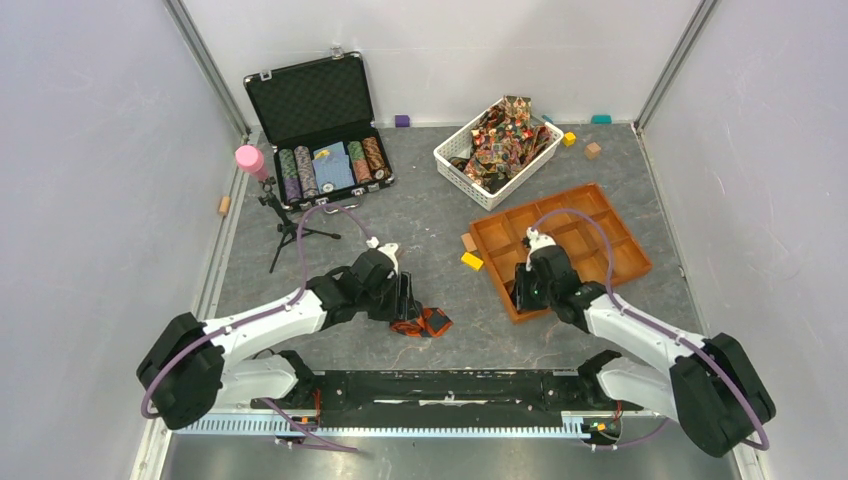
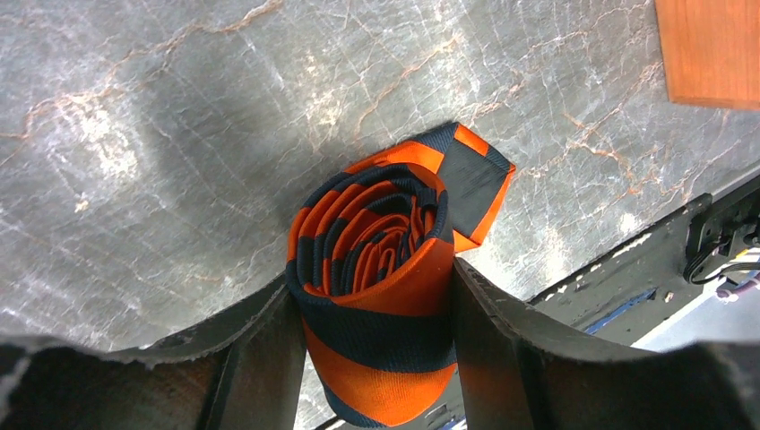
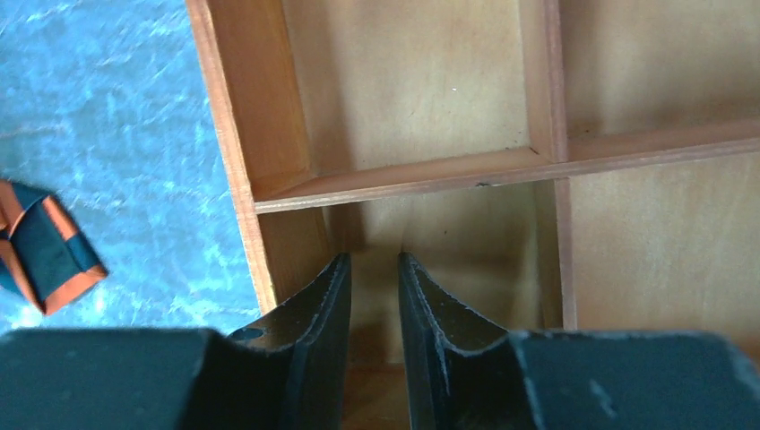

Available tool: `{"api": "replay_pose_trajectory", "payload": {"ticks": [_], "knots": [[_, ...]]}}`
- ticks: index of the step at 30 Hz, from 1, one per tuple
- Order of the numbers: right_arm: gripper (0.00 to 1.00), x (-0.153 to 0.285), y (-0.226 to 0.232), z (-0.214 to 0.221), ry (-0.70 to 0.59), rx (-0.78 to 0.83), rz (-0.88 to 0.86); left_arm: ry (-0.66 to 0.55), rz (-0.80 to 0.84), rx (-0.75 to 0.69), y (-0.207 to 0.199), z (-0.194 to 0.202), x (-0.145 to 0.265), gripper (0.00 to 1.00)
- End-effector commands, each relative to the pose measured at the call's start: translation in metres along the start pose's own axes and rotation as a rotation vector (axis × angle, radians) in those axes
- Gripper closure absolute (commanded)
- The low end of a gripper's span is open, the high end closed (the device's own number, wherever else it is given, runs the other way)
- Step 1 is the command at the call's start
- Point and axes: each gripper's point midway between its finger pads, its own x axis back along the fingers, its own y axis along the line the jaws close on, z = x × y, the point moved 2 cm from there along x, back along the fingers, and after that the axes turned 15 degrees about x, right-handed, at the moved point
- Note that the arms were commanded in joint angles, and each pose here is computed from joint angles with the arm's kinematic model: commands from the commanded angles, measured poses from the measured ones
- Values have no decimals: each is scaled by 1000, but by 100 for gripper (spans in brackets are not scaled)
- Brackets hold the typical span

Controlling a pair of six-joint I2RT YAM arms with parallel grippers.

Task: Roll the ties
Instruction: Move the storage box to the center of the board.

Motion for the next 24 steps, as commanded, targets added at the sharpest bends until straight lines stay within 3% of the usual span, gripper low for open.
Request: {"api": "replay_pose_trajectory", "payload": {"ticks": [1, 12, 18, 24], "knots": [[68, 7, 24, 28, 52, -23, -73, -35, -3, -32, -7, -10, 15, 39], [68, 7, 96, 40, 44, 98, -209, -80, -71, -41, -9, -24, 45, 39], [67, 3, 158, 29, 42, 225, -251, -98, -150, -38, -2, -29, 59, 39], [68, 12, 198, 3, -32, 249, -341, -150, -204, -25, 4, -36, 79, 39]]}}
